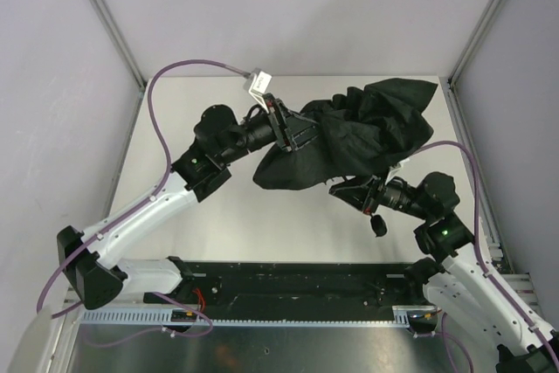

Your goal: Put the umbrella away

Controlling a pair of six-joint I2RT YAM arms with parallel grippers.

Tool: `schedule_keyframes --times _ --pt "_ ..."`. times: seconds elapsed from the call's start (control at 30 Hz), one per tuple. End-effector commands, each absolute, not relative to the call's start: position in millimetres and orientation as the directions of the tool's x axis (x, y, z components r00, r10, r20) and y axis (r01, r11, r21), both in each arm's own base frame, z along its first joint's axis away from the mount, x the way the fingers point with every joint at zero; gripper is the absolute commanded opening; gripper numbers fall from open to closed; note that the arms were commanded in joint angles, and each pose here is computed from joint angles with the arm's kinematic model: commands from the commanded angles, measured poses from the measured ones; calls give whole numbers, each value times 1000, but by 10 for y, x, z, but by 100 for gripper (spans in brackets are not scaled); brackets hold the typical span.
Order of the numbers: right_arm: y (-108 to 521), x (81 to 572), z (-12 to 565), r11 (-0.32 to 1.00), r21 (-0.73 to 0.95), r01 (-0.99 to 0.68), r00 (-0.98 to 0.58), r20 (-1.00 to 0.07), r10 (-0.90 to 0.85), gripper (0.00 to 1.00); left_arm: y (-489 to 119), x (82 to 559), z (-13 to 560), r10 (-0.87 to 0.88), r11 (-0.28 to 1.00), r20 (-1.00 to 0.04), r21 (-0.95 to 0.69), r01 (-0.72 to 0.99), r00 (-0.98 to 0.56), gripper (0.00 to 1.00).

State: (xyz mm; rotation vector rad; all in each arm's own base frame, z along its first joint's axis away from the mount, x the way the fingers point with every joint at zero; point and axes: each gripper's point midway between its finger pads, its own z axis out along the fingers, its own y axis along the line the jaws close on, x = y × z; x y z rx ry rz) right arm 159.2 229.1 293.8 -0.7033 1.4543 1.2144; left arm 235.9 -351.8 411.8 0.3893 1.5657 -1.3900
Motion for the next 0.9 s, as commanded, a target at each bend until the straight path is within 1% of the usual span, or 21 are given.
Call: schedule_keyframes --times 0.0,0.1,0.17,0.2,0.27,0.3,0.37,0.43,0.5,0.57,0.7,0.77,0.87 --pt "2371 1295 3325 160 197 -967 -165 -967 196 0 -3440 2289 4324 -407 250 -813 -537 806 -415 35" --pt "2406 1328 3274 174 239 -955 -205 -960 192 0 -3347 2269 4299 -436 263 -805 -542 798 -402 15" --pt "2433 1371 3224 191 280 -941 -245 -951 189 0 -3269 2249 4265 -458 274 -797 -547 791 -393 7" --pt "2449 1394 3203 198 303 -932 -266 -945 191 3 -3226 2237 4247 -468 280 -794 -550 787 -388 3" --pt "2471 1467 3160 232 355 -905 -312 -928 203 21 -3135 2227 4212 -487 302 -791 -549 779 -369 1" --pt "2474 1518 3129 259 384 -886 -336 -918 211 32 -3086 2232 4193 -495 321 -795 -543 776 -351 0" --pt "2472 1595 3041 309 438 -844 -386 -896 218 51 -2957 2277 4138 -513 379 -801 -533 756 -307 0" --pt "2448 1669 2937 370 477 -797 -422 -878 225 64 -2809 2338 4082 -527 449 -810 -522 725 -257 0" --pt "2429 1708 2848 418 497 -760 -444 -867 226 72 -2654 2411 4039 -532 523 -821 -510 683 -206 0" --pt "2410 1700 2760 453 510 -731 -464 -859 217 75 -2515 2490 3981 -532 587 -828 -512 628 -177 0" --pt "2326 1665 2725 514 496 -700 -447 -865 226 76 -2229 2639 3863 -545 689 -823 -549 474 -160 0" --pt "2307 1594 2809 507 473 -721 -412 -880 235 72 -2139 2676 3808 -548 714 -821 -560 421 -162 0" --pt "2383 1403 3177 401 452 -797 -353 -887 297 62 -2106 2674 3753 -548 719 -818 -567 402 -173 0"
